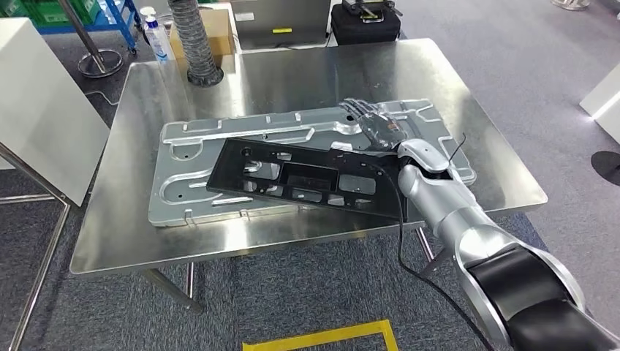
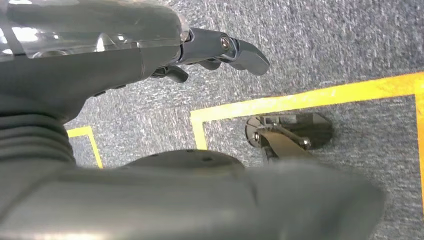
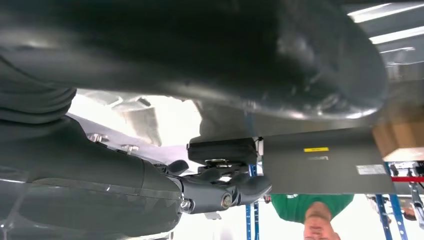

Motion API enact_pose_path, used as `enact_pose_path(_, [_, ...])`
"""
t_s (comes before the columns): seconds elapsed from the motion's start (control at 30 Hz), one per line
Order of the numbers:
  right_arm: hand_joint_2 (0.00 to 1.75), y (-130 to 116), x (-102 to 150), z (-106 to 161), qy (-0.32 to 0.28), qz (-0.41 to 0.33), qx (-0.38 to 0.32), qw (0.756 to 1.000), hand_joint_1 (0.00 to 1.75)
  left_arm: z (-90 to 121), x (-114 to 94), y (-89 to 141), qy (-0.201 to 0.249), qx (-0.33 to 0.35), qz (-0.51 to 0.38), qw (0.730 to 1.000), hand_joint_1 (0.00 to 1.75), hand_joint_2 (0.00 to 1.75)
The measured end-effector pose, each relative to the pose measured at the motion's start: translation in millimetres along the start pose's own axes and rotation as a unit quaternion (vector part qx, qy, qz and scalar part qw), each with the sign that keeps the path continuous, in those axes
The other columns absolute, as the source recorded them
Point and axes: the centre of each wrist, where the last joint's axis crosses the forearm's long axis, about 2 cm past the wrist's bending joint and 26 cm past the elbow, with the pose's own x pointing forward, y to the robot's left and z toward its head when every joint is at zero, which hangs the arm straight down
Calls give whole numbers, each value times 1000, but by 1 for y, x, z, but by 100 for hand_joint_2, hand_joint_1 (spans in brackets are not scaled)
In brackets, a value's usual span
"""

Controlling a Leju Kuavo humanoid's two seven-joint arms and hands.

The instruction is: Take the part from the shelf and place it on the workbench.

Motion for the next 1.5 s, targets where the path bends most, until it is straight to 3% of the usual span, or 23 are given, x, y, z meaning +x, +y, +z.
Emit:
enact_pose_path(0.27, [0,9,9,1,1,-50,-20,999,0,0,-4,0,5,-1,4,1000,0,0])
enact_pose_path(0.53, [0,-4,8,2,23,-82,-69,994,0,0,-4,1,6,1,10,1000,0,0])
enact_pose_path(0.7, [0,-5,1,10,51,-107,-107,987,0,1,-7,1,11,3,18,1000,0,0])
enact_pose_path(0.8, [0,9,-10,27,86,-134,-128,979,0,1,-9,1,14,4,22,1000,0,0])
enact_pose_path(0.97, [0,46,-35,76,171,-180,-175,953,0,0,-6,2,11,6,26,1000,0,0])
enact_pose_path(1.2, [0,119,-62,184,323,-221,-205,897,0,0,-3,1,7,5,19,1000,0,0])
enact_pose_path(1.37, [0,174,-44,277,431,-235,-205,847,0,0,-2,2,3,5,9,1000,0,0])
enact_pose_path(1.5, [0,199,-16,320,483,-243,-199,817,0,-1,1,6,-4,8,1,1000,0,0])
